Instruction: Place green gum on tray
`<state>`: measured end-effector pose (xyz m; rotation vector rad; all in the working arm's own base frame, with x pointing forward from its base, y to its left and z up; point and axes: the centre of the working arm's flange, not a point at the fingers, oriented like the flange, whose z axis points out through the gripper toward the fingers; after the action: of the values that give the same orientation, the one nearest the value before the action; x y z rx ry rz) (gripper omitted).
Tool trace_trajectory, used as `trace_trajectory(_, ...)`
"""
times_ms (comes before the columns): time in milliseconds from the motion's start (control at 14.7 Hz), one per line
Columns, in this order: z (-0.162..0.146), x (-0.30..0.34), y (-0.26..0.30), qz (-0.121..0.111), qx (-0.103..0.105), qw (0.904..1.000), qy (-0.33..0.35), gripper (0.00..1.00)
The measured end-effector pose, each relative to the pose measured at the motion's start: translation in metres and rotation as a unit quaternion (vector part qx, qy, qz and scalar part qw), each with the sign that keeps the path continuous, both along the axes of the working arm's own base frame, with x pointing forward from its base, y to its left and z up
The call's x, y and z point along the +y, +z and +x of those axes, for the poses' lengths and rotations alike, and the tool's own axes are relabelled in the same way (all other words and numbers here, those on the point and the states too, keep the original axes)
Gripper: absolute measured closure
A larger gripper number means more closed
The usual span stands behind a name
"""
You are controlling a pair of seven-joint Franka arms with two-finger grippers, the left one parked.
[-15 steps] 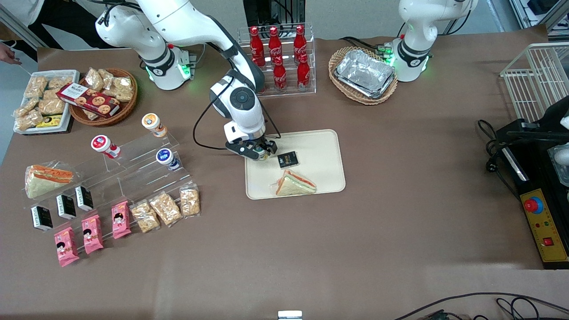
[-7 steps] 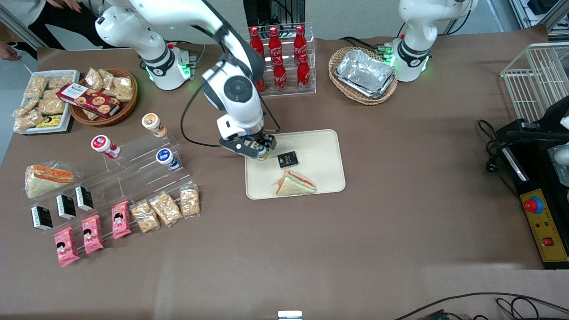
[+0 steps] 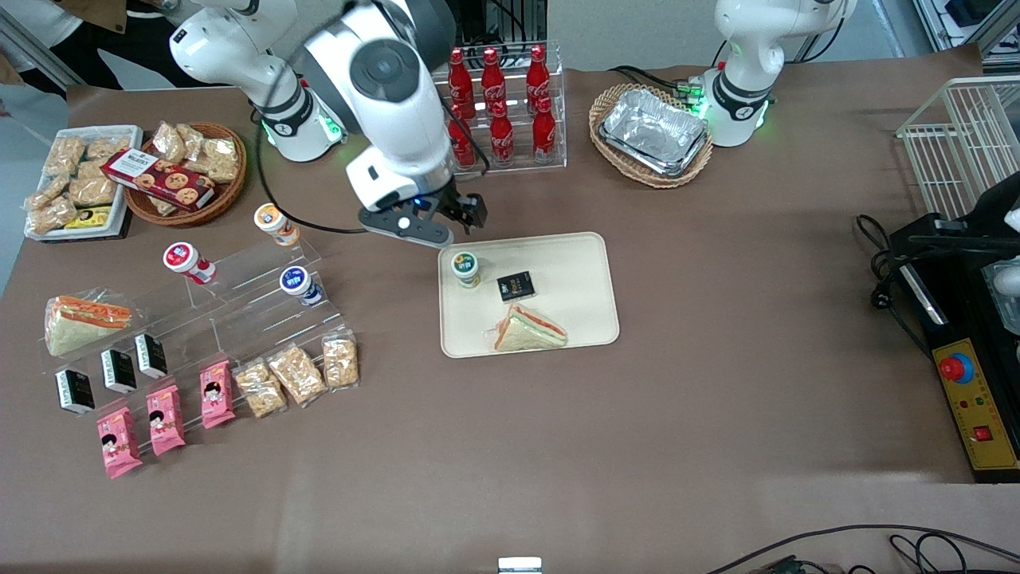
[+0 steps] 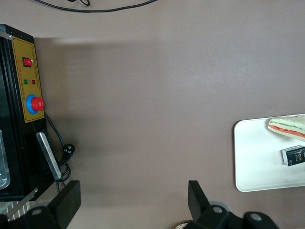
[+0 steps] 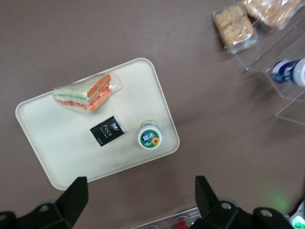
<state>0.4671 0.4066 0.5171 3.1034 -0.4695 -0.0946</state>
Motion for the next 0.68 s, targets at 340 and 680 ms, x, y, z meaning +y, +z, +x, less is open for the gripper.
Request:
trace_trajectory(340, 0.051, -0.091, 0.057, 0.007, 0.006, 0.9979, 0.064, 0.00)
trace_trajectory(680, 0.089, -0.211, 0.071, 0.017, 0.010, 0.9941, 0.106, 0.00)
